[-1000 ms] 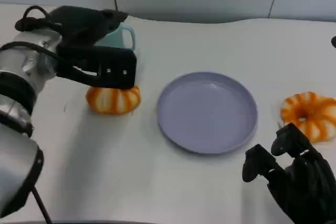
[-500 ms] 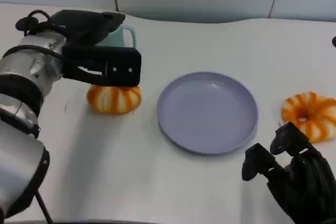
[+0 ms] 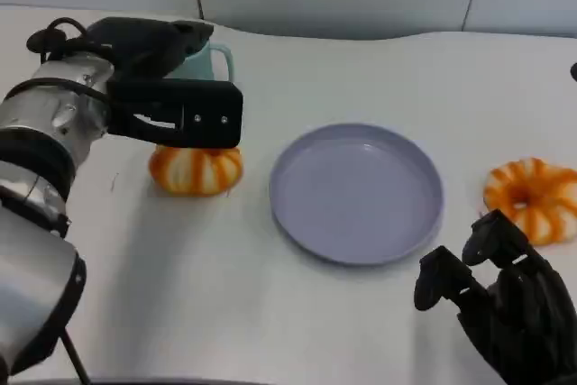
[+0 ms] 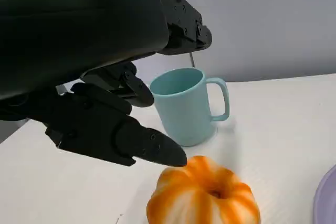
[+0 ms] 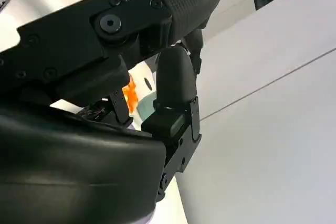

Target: Grasp the bread from the table and place it into the plate.

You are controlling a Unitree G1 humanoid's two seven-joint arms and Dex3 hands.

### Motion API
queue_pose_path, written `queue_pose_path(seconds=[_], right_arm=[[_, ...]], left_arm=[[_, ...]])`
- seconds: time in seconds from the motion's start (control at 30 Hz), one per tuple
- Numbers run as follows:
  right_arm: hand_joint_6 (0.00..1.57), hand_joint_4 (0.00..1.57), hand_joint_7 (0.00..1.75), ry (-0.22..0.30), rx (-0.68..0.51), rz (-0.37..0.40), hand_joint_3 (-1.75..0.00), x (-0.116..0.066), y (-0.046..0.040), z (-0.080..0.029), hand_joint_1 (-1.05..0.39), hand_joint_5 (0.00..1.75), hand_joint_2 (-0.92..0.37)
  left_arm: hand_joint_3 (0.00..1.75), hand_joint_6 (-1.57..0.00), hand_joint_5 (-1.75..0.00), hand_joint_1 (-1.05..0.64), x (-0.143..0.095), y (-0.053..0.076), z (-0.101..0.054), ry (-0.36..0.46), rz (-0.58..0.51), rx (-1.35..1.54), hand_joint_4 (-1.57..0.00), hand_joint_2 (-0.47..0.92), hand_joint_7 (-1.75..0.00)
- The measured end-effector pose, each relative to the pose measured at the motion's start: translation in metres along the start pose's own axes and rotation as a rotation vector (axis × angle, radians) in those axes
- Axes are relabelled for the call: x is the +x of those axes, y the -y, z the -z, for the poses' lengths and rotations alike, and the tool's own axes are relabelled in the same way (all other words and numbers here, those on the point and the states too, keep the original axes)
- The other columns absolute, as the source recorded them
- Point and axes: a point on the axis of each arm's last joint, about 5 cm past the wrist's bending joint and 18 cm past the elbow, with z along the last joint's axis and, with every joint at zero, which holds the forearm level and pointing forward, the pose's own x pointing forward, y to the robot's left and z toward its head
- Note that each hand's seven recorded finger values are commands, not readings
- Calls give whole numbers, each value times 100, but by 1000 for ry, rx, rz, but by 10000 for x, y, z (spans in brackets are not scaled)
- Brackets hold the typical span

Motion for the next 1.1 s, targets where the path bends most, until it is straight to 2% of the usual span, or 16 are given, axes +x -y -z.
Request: queue_pose_path(seconds=[0.8,0.97,1.1], right_arm=[[65,78,175,7,-4,0,0,-2,1,-3,-41,175,-87],[64,77,175,2,-3,2,0,-26,2,6,-41,175,-87],[64,77,175,2,-3,2,0,-29,2,7,-41,175,-87]], left_arm=[[5,-63,0,-36,2,4,-3,-4,1,-2,-65,92,0],[7,-62,0,-36,5,160,-21,-41,41,-28,-64,92,0],[7,-62,0,-36,3,177,-20,-43,46,-31,-64,92,0]])
